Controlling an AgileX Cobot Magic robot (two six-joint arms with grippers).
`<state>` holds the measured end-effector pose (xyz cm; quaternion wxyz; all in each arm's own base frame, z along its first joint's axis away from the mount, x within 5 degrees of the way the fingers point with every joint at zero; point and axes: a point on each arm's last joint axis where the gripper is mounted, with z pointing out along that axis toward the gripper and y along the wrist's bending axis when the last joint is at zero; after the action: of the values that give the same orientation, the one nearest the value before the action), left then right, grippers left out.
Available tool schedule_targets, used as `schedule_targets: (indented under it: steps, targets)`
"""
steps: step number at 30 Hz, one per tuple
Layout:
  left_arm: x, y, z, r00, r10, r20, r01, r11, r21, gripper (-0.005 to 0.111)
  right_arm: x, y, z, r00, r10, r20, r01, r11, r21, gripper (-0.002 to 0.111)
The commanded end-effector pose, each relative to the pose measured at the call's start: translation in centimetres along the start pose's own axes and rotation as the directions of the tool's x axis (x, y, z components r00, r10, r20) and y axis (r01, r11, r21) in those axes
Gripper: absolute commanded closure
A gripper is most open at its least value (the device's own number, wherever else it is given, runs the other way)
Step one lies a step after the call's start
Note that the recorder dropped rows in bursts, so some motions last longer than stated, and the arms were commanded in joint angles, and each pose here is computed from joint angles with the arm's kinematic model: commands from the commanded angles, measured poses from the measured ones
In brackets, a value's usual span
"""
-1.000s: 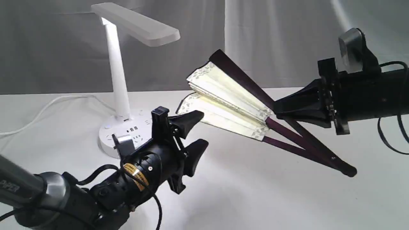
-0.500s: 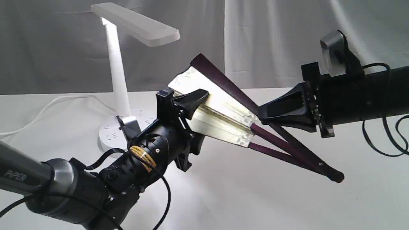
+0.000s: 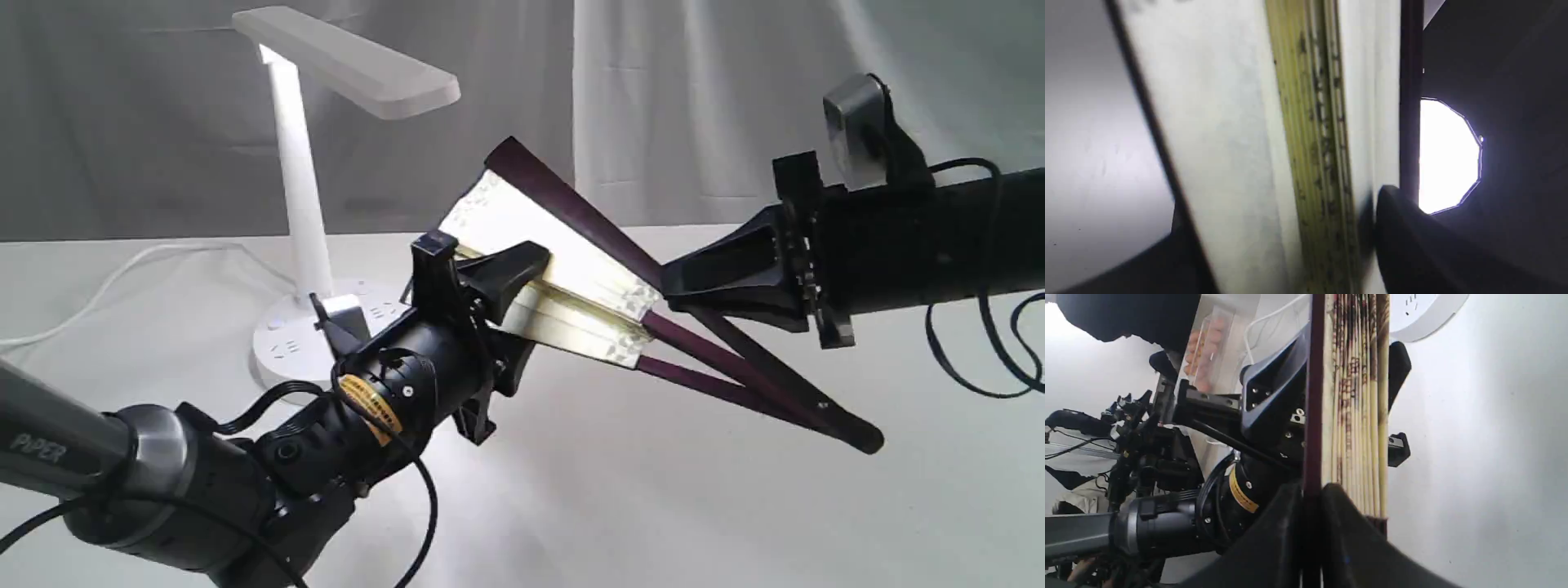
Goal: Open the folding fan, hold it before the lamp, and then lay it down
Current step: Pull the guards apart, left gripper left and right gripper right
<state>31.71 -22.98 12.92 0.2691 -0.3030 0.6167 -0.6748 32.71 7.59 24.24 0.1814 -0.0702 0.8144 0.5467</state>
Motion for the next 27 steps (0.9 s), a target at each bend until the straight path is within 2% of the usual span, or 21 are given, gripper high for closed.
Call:
schedule_targets:
  steps: [1, 13, 17, 23, 27]
  targets:
    - [0.2, 0.1, -0.4, 1.0, 0.008, -0.015, -0.008, 1.0, -0.007, 0.054, -0.4, 0.5, -0.6, 0.998, 0.009, 0.06, -0.006, 0.999, -0.039, 0.108]
    - [0.1, 0.4, -0.9, 1.0, -0.003, 0.01, 0.003, 1.0, -0.022, 0.054, -0.4, 0.5, -0.6, 0.998, 0.009, 0.06, -0.006, 0.999, -0.039, 0.108]
    - [-0.6, 0.4, -0.9, 0.997, -0.031, 0.077, 0.032, 0.999, -0.012, 0.054, -0.4, 0.5, -0.6, 0.998, 0.008, 0.058, -0.006, 0.999, -0.038, 0.108]
    - [-0.8, 0.3, -0.9, 0.992, -0.061, 0.109, 0.062, 0.998, -0.004, 0.054, -0.3, 0.4, -0.5, 0.999, 0.003, 0.048, -0.001, 1.0, -0.031, 0.108]
    - [-0.9, 0.3, -0.9, 0.992, -0.061, 0.11, 0.062, 0.998, -0.004, 0.061, -0.3, 0.4, -0.5, 0.999, 0.003, 0.049, -0.002, 1.0, -0.031, 0.108]
